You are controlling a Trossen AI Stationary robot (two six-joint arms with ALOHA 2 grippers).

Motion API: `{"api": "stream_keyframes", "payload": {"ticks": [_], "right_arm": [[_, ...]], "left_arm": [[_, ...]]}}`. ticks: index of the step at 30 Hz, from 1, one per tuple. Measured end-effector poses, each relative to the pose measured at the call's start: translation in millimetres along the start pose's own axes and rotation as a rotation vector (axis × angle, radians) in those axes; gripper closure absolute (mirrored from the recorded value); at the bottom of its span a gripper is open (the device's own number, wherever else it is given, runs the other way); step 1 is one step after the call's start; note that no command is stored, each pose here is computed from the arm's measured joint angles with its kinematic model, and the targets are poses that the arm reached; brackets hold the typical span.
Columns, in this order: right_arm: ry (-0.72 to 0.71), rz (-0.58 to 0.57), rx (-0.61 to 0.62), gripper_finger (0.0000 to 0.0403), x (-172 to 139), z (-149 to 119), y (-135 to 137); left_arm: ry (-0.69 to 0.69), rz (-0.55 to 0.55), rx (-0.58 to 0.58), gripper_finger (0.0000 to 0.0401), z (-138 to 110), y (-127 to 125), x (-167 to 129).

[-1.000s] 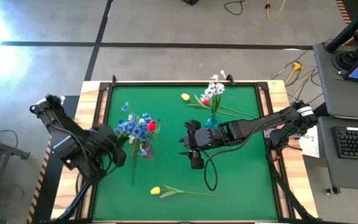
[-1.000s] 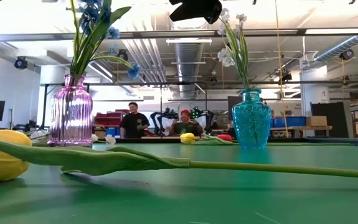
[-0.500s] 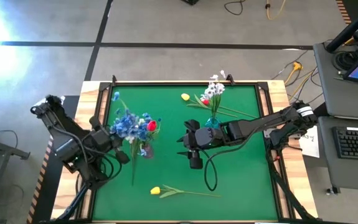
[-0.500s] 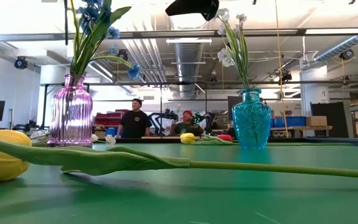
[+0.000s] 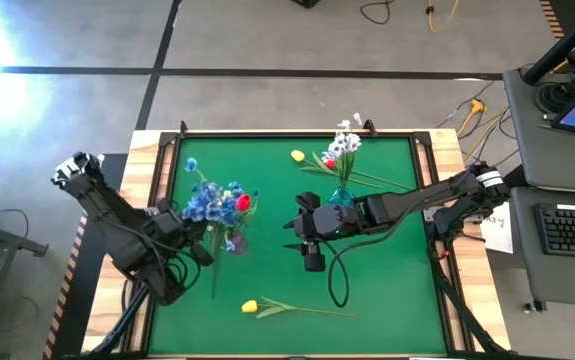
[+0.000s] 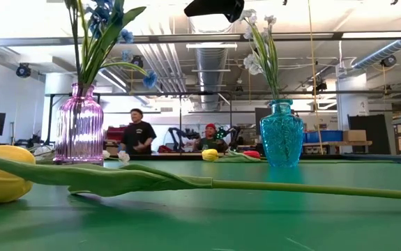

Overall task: Sort flowers into vase by color
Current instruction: Put the blue flowers into the violet vase

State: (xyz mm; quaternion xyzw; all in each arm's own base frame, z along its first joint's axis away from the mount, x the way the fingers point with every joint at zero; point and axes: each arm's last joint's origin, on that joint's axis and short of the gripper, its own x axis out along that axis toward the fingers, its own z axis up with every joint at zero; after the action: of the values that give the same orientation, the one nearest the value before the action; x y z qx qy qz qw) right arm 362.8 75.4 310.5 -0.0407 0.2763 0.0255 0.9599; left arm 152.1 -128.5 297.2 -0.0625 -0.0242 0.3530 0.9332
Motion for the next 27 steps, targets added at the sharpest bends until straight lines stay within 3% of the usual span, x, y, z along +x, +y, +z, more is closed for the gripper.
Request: {"api": "stream_keyframes", "payload": {"ticks": [18, 27], "right_arm": [[-0.003, 0.000, 0.001, 0.0183, 0.0, 0.3, 0.0], [-0.003, -0.001, 0.002, 0.0183, 0.0, 0.3, 0.0]], "left_arm": [[0.000, 0.000, 0.032, 0.0401, -17.9, 3.7, 0.1], [0.000, 0.001, 0.122, 0.0401, -33.8, -7.5, 0.2]]}}
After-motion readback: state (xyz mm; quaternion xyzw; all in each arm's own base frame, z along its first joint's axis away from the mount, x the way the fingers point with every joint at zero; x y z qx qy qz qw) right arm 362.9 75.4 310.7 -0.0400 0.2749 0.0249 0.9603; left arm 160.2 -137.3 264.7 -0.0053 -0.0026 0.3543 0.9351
